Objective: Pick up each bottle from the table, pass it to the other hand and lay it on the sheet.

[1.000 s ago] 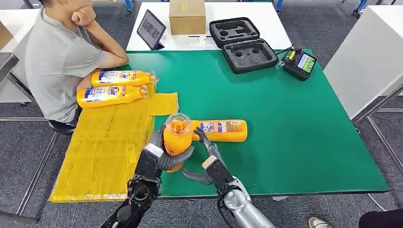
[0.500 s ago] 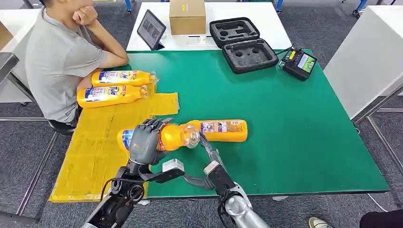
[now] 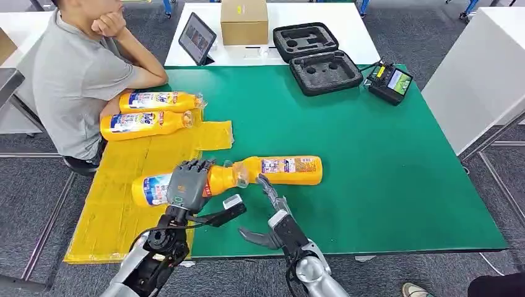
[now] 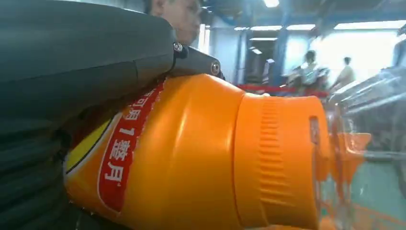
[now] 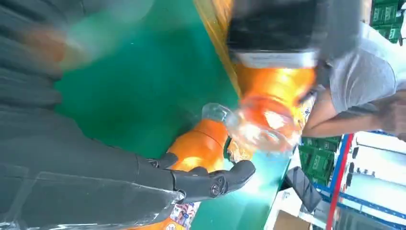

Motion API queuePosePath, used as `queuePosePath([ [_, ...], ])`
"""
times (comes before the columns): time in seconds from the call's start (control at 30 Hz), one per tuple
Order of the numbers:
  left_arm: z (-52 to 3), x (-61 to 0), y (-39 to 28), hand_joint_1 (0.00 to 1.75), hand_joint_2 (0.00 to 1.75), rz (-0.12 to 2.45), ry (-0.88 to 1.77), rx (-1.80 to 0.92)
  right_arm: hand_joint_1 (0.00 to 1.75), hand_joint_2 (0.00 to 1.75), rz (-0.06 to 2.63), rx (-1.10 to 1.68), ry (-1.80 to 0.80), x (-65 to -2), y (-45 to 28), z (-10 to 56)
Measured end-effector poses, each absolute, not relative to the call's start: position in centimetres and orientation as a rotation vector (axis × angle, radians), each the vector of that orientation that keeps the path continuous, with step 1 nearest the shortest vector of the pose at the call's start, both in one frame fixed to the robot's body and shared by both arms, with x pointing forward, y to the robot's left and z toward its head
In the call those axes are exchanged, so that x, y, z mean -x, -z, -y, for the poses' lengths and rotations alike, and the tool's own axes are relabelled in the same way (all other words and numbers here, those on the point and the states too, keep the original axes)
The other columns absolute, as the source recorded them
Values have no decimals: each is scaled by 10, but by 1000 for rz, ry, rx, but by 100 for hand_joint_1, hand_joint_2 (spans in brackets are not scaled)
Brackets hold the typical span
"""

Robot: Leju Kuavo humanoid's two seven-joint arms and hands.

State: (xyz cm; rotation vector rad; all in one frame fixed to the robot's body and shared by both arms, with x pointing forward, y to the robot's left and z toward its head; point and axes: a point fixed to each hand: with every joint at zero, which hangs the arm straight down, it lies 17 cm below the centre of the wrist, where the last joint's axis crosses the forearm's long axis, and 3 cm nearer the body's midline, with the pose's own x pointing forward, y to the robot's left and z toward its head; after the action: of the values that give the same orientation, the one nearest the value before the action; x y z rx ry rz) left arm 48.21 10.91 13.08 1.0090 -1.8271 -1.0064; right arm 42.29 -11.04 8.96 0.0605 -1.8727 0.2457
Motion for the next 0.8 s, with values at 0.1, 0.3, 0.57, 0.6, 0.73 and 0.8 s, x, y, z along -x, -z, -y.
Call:
queuePosePath([
  [0.1, -111, -483, -123, 175, 175, 1805, 1030, -1013, 0, 175, 1873, -58, -239, -423, -90, 112],
  [0.3, -118, -490, -99, 175, 175, 1698, 1080, -993, 0, 175, 1873, -64, -235, -423, -89, 112],
  [0.57, -151, -503, -62, 175, 175, 1545, 1136, -1003, 0, 175, 1861, -74, -239, -423, -85, 113],
  [0.6, -153, -504, -60, 175, 175, 1533, 1148, -1005, 0, 175, 1861, -73, -239, -423, -85, 113],
  [0.73, -158, -511, -54, 175, 175, 1487, 1201, -1009, 0, 175, 1860, -77, -244, -423, -85, 113],
  [0.8, -161, -512, -53, 175, 175, 1475, 1204, -1012, 0, 175, 1859, -78, -246, -423, -84, 113],
])
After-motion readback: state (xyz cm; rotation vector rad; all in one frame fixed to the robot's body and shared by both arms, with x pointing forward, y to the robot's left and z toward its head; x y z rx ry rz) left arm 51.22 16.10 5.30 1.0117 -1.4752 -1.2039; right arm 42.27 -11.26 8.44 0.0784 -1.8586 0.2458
